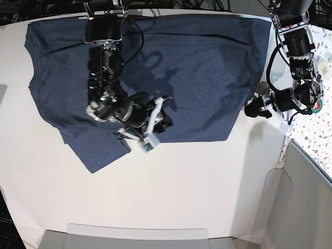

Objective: Layout the t-shirt on the table in an organized manner, then fold the t-shirt properly
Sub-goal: 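Move the right gripper onto the shirt's middle and pinch the fabric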

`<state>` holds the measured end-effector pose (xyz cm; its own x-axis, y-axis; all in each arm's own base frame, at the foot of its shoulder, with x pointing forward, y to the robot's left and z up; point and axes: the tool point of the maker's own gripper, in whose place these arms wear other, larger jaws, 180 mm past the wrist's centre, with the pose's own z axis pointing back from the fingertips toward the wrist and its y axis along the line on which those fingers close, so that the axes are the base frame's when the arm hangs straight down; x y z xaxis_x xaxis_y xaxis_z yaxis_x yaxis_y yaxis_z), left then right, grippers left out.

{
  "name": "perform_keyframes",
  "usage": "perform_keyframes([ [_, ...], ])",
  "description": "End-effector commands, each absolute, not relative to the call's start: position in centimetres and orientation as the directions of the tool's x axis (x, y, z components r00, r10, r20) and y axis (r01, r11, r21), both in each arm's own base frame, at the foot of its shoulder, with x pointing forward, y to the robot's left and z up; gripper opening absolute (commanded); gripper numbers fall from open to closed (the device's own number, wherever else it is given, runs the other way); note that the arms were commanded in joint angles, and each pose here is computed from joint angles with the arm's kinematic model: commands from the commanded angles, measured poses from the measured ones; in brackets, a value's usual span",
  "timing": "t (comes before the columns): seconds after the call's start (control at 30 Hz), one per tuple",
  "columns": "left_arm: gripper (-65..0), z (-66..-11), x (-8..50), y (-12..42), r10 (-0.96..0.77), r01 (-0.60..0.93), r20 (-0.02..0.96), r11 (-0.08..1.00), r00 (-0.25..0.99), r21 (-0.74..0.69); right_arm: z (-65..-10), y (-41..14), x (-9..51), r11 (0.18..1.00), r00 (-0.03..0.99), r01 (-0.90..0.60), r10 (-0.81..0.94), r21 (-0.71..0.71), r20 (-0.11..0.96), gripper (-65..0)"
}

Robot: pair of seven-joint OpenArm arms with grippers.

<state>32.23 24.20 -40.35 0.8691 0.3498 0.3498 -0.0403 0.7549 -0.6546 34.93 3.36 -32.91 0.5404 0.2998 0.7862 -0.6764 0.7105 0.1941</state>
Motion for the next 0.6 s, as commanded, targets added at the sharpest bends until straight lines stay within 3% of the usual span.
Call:
perform_keyframes([
  [0.0,-45.1,-40.1,32.4,25.0,0.33,-0.037,0.358,0.779,0.873,-0.626,-31.0,4.9,35.9,0.681,0.488,-0.708,0.276,0.19,0.828,-56.4],
  [0.07,-45.1,-40.1,32.4,24.8,0.329,-0.036,0.357,0.777,0.874,-0.628,-30.6,7.0,35.7,0.635,0.45,-0.751,0.295,0.179,0.843,-60.1],
  [0.2,-45.1,-40.2,32.4,24.4,0.331,-0.035,0.355,0.772,0.874,-0.635,-27.7,11.7,34.6,0.532,0.354,-0.827,0.238,0.183,0.904,-60.4],
  [0.4,-45.1,-40.2,32.4,24.4,0.335,-0.036,0.356,0.77,0.872,-0.637,-30.0,15.5,34.5,0.461,0.51,-0.789,0.121,0.407,0.852,-60.4],
  [0.57,-45.1,-40.2,32.4,24.4,0.333,-0.035,0.356,0.771,0.873,-0.635,-33.2,15.7,34.2,0.463,0.613,-0.726,0.102,0.509,0.783,-60.4],
])
